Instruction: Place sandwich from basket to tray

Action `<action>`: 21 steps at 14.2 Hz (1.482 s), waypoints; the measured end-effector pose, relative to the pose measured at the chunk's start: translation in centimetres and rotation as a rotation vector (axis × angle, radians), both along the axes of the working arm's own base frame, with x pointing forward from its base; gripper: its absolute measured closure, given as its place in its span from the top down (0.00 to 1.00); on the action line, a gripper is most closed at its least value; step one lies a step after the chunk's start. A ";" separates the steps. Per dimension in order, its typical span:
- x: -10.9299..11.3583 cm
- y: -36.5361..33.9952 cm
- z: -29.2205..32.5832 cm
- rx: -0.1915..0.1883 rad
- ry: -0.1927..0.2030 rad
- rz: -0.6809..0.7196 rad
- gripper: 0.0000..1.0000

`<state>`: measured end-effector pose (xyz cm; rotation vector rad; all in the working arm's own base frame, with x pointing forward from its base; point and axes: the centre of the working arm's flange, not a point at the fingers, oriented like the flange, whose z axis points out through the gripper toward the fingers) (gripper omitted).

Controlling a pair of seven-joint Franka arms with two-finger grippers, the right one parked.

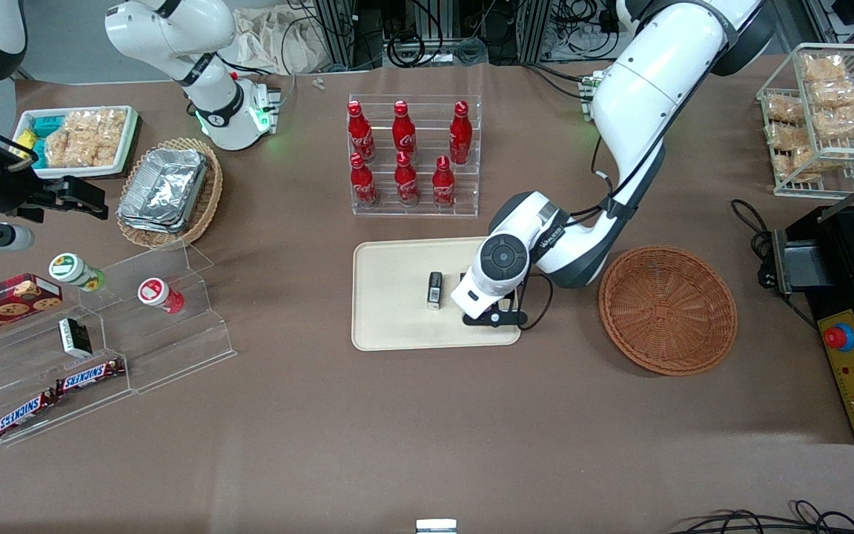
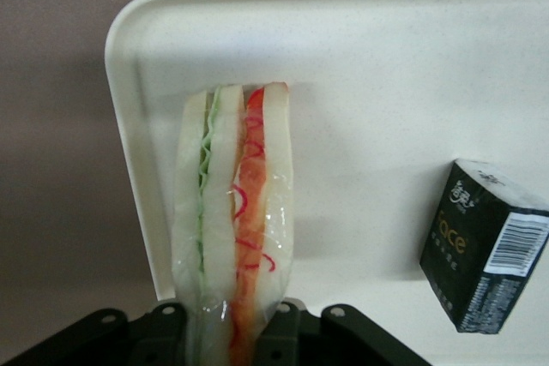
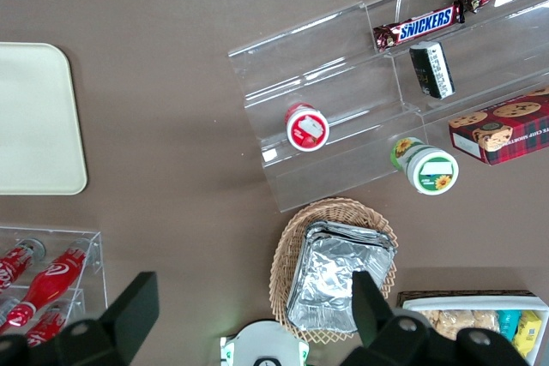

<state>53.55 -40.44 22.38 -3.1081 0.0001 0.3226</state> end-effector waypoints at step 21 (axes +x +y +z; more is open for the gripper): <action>6.6 24.1 34.7 -0.023 -0.187 0.251 1.00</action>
